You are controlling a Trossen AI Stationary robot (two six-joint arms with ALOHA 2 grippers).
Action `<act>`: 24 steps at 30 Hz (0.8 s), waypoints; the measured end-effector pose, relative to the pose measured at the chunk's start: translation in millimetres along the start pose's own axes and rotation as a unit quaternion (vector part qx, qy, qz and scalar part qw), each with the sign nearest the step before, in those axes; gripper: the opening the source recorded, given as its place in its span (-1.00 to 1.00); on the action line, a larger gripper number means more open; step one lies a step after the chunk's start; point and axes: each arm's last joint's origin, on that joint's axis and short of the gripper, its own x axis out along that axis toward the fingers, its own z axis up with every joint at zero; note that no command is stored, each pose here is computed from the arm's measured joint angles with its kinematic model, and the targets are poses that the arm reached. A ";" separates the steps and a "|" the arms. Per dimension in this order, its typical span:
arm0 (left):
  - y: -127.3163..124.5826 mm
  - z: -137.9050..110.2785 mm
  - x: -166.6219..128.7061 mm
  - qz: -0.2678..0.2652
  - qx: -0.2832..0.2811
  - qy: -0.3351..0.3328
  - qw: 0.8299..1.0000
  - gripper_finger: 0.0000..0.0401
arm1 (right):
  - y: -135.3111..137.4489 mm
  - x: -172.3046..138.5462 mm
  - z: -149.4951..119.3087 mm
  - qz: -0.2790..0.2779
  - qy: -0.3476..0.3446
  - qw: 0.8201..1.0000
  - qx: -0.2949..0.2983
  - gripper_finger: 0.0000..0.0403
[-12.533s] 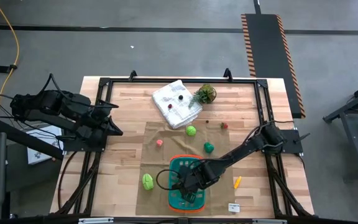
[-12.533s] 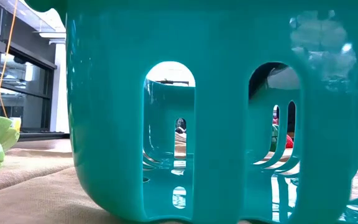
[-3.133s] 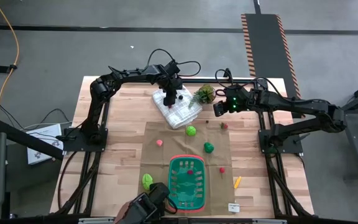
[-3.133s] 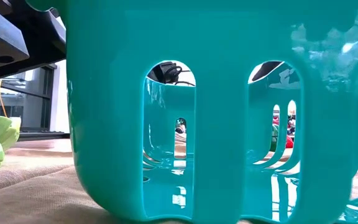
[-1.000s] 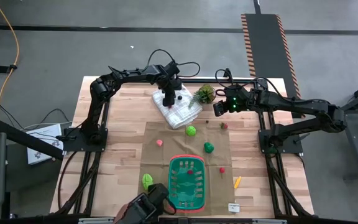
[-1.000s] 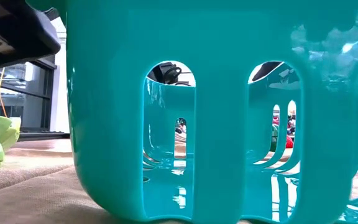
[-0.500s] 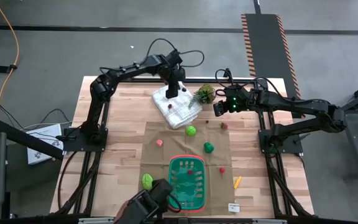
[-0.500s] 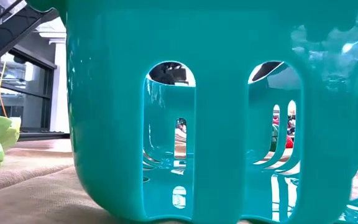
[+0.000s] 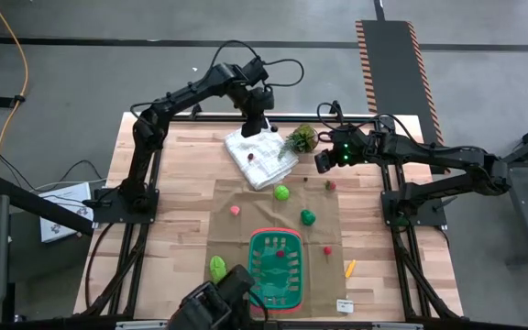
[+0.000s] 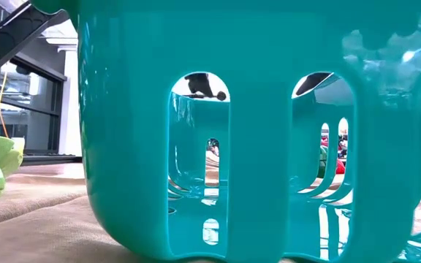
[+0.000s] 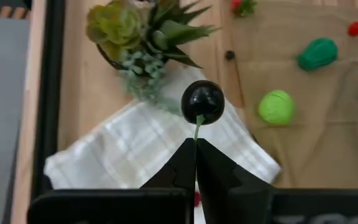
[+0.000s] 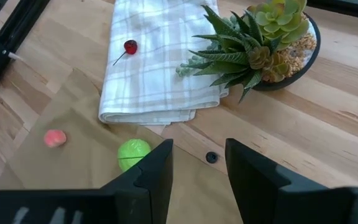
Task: Pick and placing Produce into tupperware
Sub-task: Put the black cherry into the blue bin
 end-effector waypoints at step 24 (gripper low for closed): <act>-202.6 27.4 -29.4 -0.115 0.097 0.103 0.983 -1.00 | 3.7 -0.6 -4.7 0.076 0.065 0.993 -0.063 -0.32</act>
